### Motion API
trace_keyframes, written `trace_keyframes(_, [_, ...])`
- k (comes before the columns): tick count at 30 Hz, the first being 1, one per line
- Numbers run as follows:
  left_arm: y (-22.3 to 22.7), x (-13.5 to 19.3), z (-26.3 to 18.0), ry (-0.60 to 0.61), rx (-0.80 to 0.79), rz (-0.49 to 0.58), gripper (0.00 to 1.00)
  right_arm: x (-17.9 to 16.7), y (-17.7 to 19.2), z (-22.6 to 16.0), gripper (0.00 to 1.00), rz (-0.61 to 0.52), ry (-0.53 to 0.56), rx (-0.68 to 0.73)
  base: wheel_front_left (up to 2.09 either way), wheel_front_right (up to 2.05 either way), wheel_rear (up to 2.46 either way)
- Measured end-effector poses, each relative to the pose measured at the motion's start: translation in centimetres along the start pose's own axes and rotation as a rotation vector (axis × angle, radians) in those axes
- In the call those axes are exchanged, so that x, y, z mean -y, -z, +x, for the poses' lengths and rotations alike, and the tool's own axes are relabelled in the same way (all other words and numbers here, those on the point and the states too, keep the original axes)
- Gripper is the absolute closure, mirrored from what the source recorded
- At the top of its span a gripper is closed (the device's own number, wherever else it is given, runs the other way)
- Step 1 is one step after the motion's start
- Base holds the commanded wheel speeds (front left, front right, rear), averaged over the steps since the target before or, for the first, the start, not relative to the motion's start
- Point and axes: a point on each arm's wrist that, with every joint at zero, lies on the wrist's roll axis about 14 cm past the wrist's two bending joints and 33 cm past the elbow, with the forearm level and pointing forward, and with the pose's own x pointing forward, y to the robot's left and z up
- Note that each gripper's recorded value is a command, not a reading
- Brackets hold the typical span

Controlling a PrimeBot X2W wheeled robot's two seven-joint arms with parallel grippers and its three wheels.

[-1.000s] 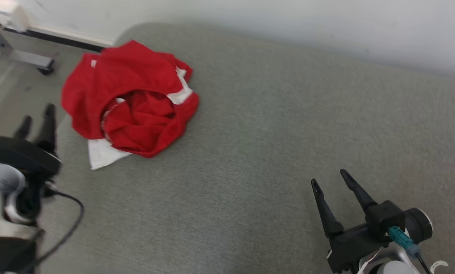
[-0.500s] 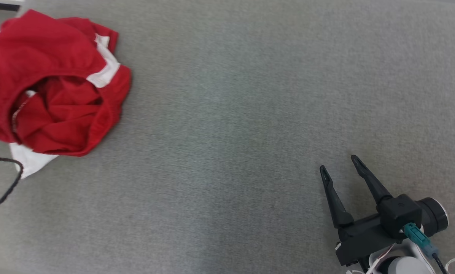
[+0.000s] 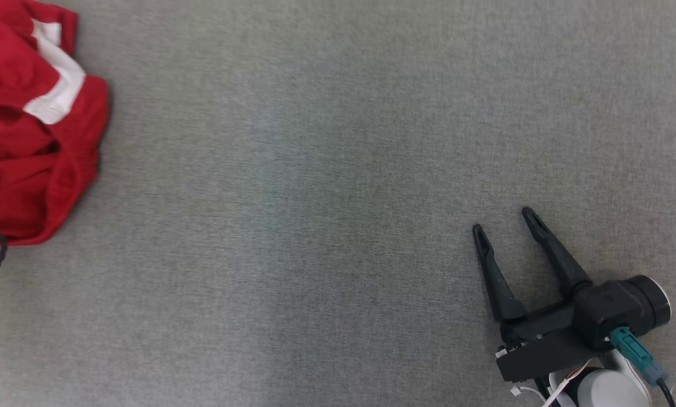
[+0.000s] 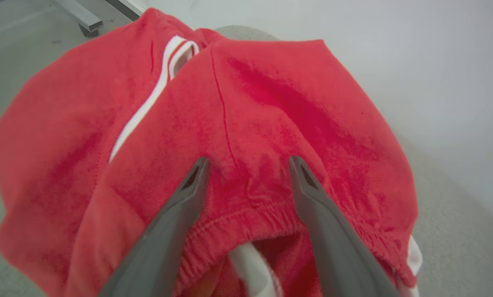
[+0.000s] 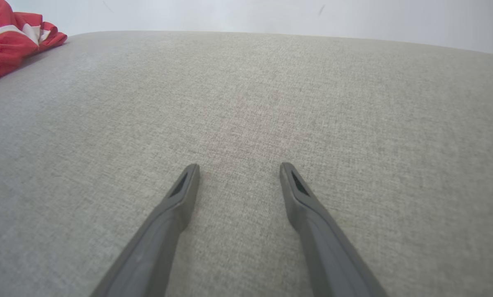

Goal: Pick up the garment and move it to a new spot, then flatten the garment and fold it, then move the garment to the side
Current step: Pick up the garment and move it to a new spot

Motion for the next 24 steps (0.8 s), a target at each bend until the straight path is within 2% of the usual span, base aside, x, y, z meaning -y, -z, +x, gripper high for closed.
trace_keyframes(6, [2.0,-1.0,1.9,-0.065,-0.059,0.074,0.00,0.5,0.7,0.3,0.00,0.023,0.019,0.003,0.00,0.00,0.00])
trace_keyframes(7, [2.2,-1.2,2.0,-0.076,-0.067,0.091,0.06,0.5,0.7,0.3,0.00,0.025,0.020,0.004,0.00,0.00,0.00])
trace_keyframes(8, [2.5,-1.4,2.1,-0.085,-0.076,0.106,0.57,0.6,0.8,0.3,0.00,0.027,0.021,0.005,0.00,0.00,0.00])
trace_keyframes(9, [2.7,-1.5,2.2,-0.092,-0.081,0.108,1.00,0.6,0.8,0.4,0.00,0.029,0.022,0.005,0.00,0.00,0.00])
trace_keyframes(16, [1.7,-1.9,2.0,-0.083,-0.060,0.140,1.00,0.4,0.8,0.7,0.00,0.030,0.018,0.011,0.00,0.00,0.00])
trace_keyframes(24, [-1.9,0.6,0.2,0.009,0.029,0.150,1.00,-0.5,-0.2,0.7,0.00,0.043,0.002,0.034,0.00,0.00,0.00])
